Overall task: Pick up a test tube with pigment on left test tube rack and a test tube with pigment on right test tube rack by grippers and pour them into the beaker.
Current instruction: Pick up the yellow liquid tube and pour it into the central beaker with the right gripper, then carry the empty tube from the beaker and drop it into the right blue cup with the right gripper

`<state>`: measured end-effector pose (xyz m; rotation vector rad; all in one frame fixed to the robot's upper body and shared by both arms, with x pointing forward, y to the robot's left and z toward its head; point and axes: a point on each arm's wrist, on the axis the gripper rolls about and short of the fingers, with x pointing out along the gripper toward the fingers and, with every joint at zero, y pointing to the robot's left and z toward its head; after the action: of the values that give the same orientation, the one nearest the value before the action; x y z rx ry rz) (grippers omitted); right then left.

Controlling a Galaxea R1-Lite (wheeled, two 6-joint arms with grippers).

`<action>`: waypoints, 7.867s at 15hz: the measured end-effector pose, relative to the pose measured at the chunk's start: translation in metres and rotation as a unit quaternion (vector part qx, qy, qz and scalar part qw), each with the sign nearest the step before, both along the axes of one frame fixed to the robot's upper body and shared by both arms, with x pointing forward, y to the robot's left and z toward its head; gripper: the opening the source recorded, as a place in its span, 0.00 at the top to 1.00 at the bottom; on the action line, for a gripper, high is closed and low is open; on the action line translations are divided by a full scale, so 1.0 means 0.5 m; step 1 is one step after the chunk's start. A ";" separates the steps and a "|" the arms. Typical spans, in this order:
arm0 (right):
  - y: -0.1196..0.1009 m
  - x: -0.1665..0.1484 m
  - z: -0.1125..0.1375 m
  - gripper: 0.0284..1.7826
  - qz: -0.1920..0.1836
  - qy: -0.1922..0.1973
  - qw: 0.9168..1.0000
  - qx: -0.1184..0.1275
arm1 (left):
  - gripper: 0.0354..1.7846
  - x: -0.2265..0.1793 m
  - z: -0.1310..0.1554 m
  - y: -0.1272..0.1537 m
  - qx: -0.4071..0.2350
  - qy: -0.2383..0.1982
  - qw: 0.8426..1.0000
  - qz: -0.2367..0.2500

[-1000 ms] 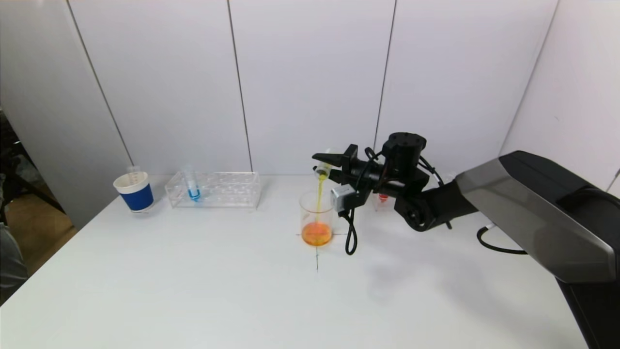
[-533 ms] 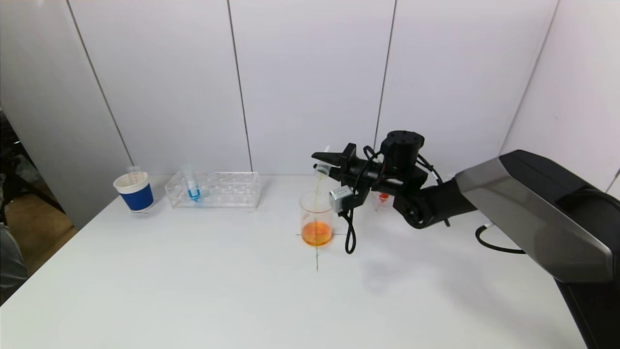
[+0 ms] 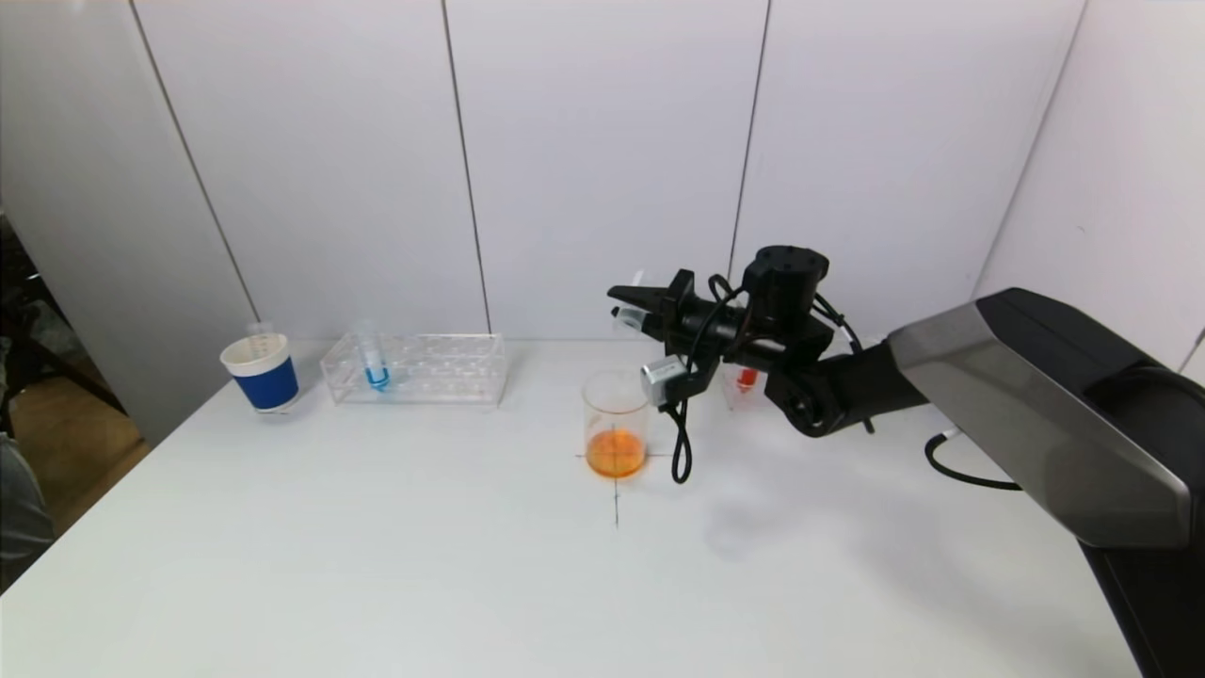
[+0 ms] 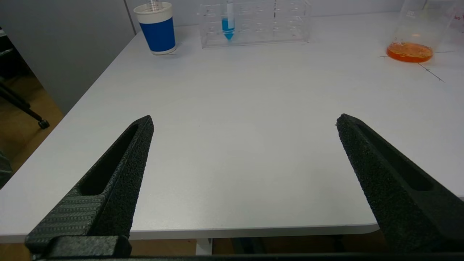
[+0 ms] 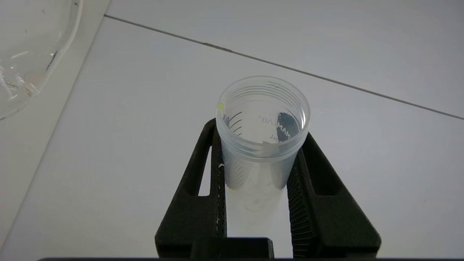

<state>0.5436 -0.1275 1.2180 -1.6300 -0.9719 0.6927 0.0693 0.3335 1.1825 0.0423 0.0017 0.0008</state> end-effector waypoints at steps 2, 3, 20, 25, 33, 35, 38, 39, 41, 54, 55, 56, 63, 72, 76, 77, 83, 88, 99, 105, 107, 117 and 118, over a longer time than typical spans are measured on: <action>0.000 0.000 0.000 0.71 0.000 -0.005 1.000 -0.002 | 0.01 0.000 0.000 0.000 0.000 0.000 1.000 0.000; 0.000 0.001 0.000 0.71 0.000 -0.008 1.000 -0.003 | 0.01 0.000 0.000 0.000 0.000 0.000 1.000 0.000; 0.020 -0.009 0.002 0.71 0.000 0.168 0.975 0.148 | 0.01 0.000 0.000 0.000 0.000 0.000 1.000 0.000; 0.020 -0.018 0.065 0.71 -0.077 0.248 0.911 0.320 | 0.01 0.000 0.000 0.000 0.000 0.000 1.000 0.000; -0.004 -0.045 0.157 0.71 -0.194 0.367 0.761 0.499 | 0.01 0.000 0.000 0.000 0.000 0.000 1.000 0.000; -0.024 -0.049 0.183 0.71 -0.228 0.394 0.713 0.534 | 0.01 0.000 0.000 0.000 0.000 0.000 1.000 0.000; -0.087 -0.036 0.233 0.71 -0.268 0.397 0.653 0.587 | 0.01 0.000 0.000 0.000 0.000 0.000 1.000 0.000; -0.109 -0.032 0.243 0.71 -0.278 0.397 0.642 0.594 | 0.01 0.000 0.000 0.000 0.000 0.000 1.000 0.000; -0.157 -0.029 0.262 0.71 -0.304 0.407 0.610 0.608 | 0.01 0.000 0.000 0.000 0.000 0.000 1.000 0.000; -0.430 -0.047 0.308 0.71 -0.383 0.359 0.492 0.694 | 0.01 0.000 0.000 0.000 0.000 0.000 1.000 0.000; -0.446 -0.049 0.304 0.71 -0.388 0.355 0.487 0.697 | 0.01 0.000 0.000 0.000 0.000 0.000 1.000 0.000; -0.465 -0.051 0.299 0.71 -0.395 0.349 0.482 0.700 | 0.01 0.000 0.000 0.000 0.000 0.000 1.000 0.000; -0.565 -0.063 0.264 0.71 -0.420 0.342 0.445 0.713 | 0.01 0.000 0.000 0.000 0.000 0.000 1.000 0.000; -0.624 -0.037 0.164 0.71 -0.447 0.349 0.417 0.710 | 0.01 0.000 0.000 0.000 0.000 0.000 1.000 0.000; -0.627 -0.030 0.119 0.71 -0.449 0.361 0.414 0.705 | 0.01 0.000 0.000 0.000 0.000 0.000 1.000 0.000; -0.627 -0.028 0.109 0.71 -0.451 0.363 0.412 0.704 | 0.01 0.000 0.000 0.000 0.000 0.000 1.000 0.000; -0.632 -0.015 0.057 0.71 -0.463 0.372 0.402 0.697 | 0.01 0.000 0.000 0.000 0.000 0.000 1.000 0.000; -0.631 -0.011 0.009 0.71 -0.465 0.374 0.401 0.695 | 0.01 0.000 0.000 0.000 0.000 0.000 1.000 0.000; -0.629 -0.022 -0.055 0.71 -0.474 0.382 0.392 0.689 | 0.01 0.000 0.000 0.000 0.000 0.000 1.000 0.000; -0.628 -0.026 -0.054 0.71 -0.471 0.381 0.392 0.693 | 0.01 0.000 0.000 0.000 0.000 0.000 1.000 0.000; -0.628 -0.026 -0.053 0.71 -0.467 0.380 0.391 0.696 | 0.01 0.000 0.000 0.000 0.000 0.000 1.000 0.000; -0.627 -0.030 -0.053 0.12 -0.464 0.380 0.393 0.697 | 0.01 0.000 0.000 0.000 0.000 0.000 1.000 0.000; -0.627 -0.031 -0.050 0.07 -0.463 0.379 0.393 0.698 | 0.01 0.000 0.000 0.000 0.000 0.000 1.000 0.000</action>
<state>0.5279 -0.4408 1.1929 0.0478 0.3131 -0.3177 0.0693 0.3335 1.1825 0.0428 0.0017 0.0004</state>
